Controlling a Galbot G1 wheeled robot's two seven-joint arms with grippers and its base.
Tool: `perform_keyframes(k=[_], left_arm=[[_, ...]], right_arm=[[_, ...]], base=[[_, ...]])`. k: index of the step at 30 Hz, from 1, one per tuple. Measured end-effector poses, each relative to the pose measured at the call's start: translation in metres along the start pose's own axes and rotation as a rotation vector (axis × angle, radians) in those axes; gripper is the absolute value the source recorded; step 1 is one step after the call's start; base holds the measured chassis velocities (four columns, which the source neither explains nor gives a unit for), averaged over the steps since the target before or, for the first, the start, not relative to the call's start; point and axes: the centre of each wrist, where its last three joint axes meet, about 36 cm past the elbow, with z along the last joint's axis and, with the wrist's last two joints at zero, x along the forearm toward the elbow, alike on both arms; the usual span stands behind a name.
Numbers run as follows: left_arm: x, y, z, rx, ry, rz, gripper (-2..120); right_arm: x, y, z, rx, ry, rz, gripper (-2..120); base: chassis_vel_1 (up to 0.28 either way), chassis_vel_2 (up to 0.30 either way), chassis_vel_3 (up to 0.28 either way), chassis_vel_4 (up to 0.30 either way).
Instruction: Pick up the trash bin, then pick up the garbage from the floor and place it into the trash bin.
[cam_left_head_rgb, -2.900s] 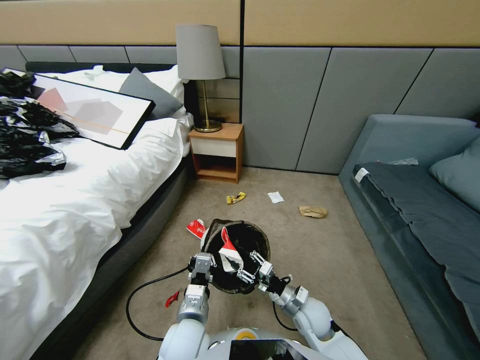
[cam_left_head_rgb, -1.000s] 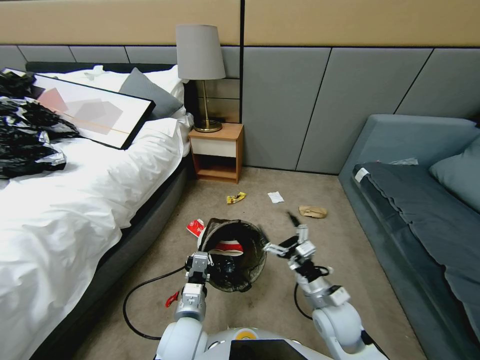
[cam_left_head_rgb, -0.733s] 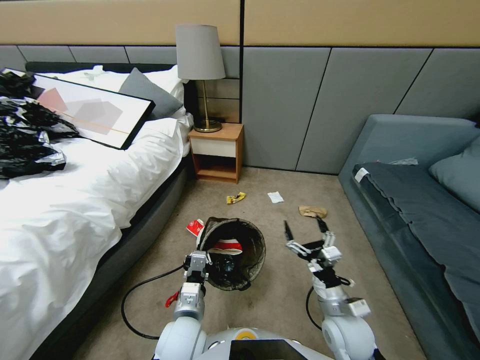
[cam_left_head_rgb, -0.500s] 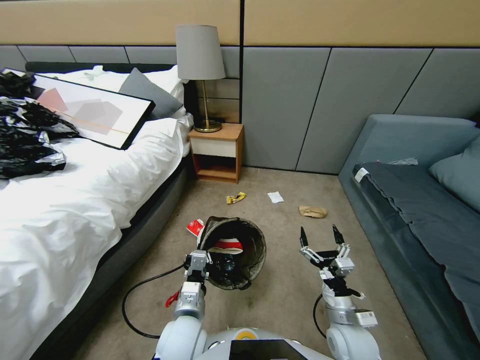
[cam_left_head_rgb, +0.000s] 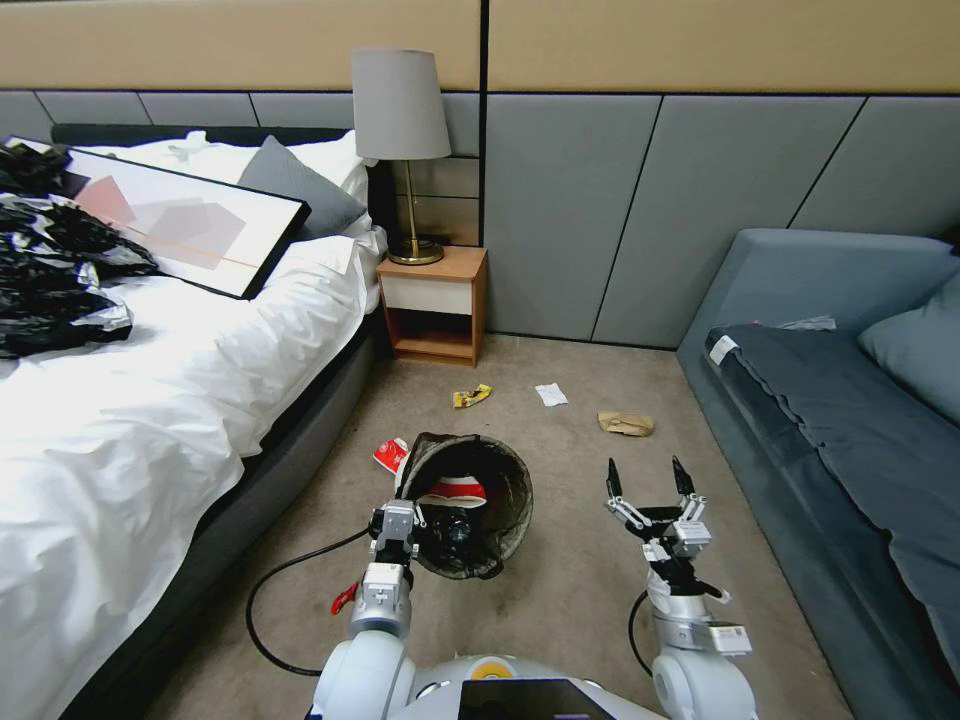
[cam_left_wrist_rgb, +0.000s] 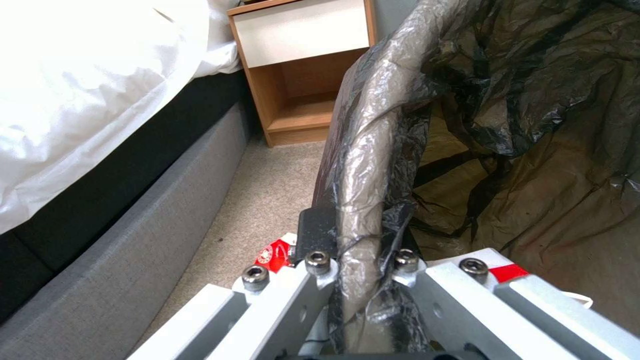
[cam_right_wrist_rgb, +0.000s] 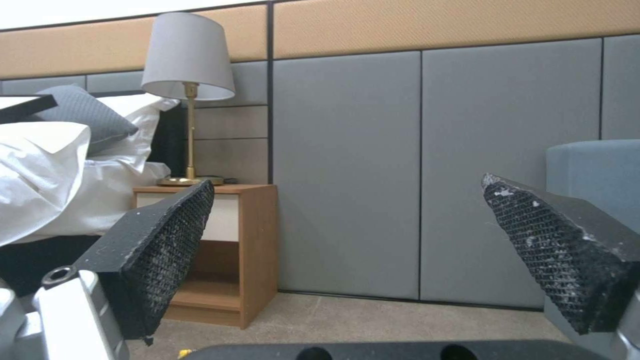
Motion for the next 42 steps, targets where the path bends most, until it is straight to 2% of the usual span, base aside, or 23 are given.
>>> perform_keyframes(k=[11, 42], left_arm=[[0.0, 0.0, 0.001, -0.002, 0.002, 0.001, 0], [0.002, 0.0, 0.001, -0.01, 0.0, 0.009, 0]], right_arm=[[-0.004, -0.004, 0.002, 0.004, -0.005, 0.01, 100], [-0.007, -0.011, 0.001, 0.009, -0.006, 0.016, 100]], base=[[-0.027, 0.022, 0.019, -0.017], [-0.136, 0.133, 0.136, -0.13]])
